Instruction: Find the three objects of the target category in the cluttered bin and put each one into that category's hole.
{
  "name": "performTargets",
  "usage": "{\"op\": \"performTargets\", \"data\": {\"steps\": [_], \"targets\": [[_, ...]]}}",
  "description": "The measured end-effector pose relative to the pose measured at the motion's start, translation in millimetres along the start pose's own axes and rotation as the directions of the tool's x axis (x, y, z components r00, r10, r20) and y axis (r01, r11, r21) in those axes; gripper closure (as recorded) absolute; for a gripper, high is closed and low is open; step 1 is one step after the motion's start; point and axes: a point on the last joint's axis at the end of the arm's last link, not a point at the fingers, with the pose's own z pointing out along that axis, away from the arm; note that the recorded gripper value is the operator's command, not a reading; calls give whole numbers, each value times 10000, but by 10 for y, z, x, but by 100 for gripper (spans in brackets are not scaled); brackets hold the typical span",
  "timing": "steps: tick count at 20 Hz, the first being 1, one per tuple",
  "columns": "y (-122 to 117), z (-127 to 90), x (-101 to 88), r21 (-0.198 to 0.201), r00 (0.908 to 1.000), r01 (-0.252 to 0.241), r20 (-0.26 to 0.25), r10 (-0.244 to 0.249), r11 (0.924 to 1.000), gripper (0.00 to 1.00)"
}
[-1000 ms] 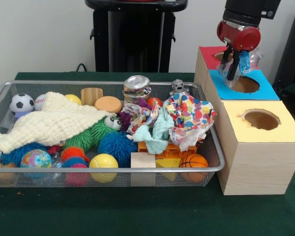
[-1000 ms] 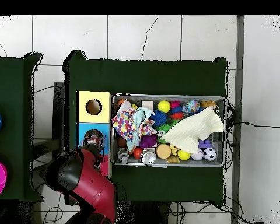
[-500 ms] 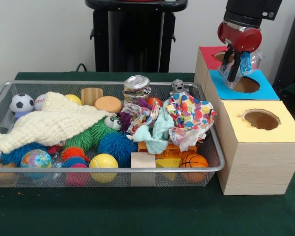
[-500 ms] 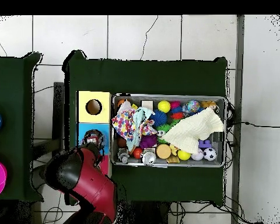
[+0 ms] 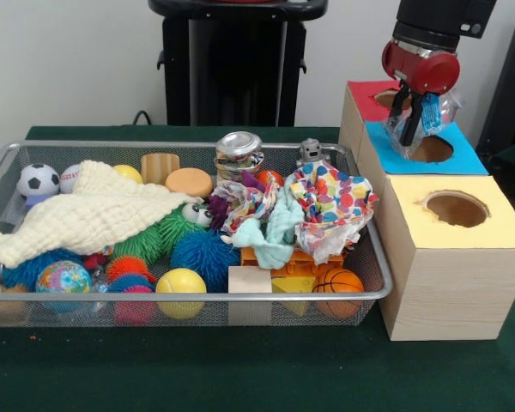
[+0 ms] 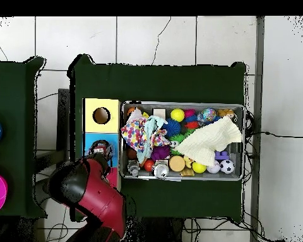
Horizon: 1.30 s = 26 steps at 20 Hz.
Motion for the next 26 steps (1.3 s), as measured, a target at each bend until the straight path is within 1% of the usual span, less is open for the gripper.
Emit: {"op": "performTargets", "data": {"steps": [13,26], "targets": [[11,-4,26,-32,10000,45,-3,-45,10000,100],[7,28,43,19,10000,86,-1,-86,10000,100]]}}
